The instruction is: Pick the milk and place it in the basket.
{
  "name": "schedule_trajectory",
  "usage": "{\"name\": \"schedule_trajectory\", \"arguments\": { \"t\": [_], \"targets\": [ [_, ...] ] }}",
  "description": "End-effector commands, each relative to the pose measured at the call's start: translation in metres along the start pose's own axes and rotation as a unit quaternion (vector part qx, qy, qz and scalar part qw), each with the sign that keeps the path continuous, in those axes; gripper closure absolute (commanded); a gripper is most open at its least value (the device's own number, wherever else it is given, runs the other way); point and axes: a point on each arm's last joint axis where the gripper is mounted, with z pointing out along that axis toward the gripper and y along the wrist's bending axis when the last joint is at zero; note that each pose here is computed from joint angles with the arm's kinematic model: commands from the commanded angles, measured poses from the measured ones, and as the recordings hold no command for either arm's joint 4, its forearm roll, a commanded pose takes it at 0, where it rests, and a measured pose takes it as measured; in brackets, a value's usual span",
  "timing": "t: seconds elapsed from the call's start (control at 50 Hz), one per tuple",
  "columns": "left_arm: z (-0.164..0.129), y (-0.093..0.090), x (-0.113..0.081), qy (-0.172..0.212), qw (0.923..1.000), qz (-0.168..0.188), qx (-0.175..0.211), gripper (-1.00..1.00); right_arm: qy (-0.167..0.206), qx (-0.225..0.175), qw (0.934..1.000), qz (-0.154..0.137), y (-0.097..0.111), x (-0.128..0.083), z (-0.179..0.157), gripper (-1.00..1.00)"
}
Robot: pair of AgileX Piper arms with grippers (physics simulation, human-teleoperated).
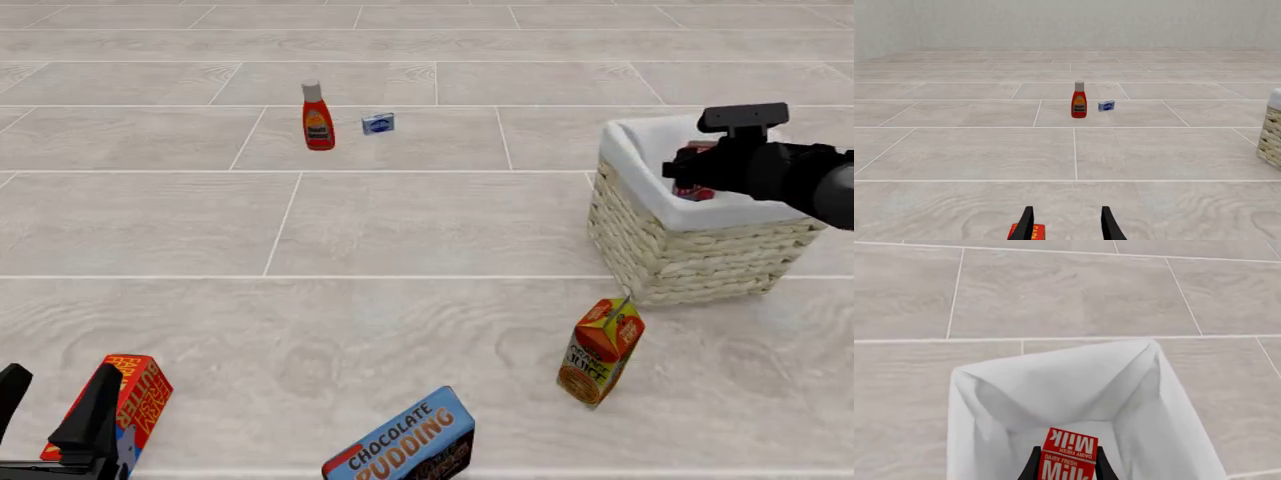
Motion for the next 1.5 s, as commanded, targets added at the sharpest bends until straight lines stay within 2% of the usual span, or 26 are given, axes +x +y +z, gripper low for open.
{"name": "schedule_trajectory", "arguments": {
  "t": [0.02,0.54,0.56,0.86,1.34,1.5],
  "targets": [
    [0.0,0.0,0.0,0.0,1.0,0.0,0.0,-1.0,-0.006,0.004,1.0,0.005,-0.003,-0.004,0.007,1.0],
    [0.0,0.0,0.0,0.0,1.0,0.0,0.0,-1.0,0.006,0.011,0.9999,0.009,-0.011,0.005,0.021,1.0],
    [0.0,0.0,0.0,0.0,1.0,0.0,0.0,-1.0,0.006,0.012,0.9999,0.009,-0.012,0.006,0.021,-1.0],
    [0.0,0.0,0.0,0.0,1.0,0.0,0.0,-1.0,0.002,0.01,0.9999,0.014,-0.01,-0.001,0.01,-1.0],
    [0.0,0.0,0.0,0.0,1.0,0.0,0.0,-1.0,-0.054,-0.001,0.9985,0.007,0.004,-0.029,-0.058,-1.0],
    [0.0,0.0,0.0,0.0,1.0,0.0,0.0,-1.0,-0.071,0.001,0.9975,0.01,0.003,-0.036,-0.077,-1.0]
  ]
}}
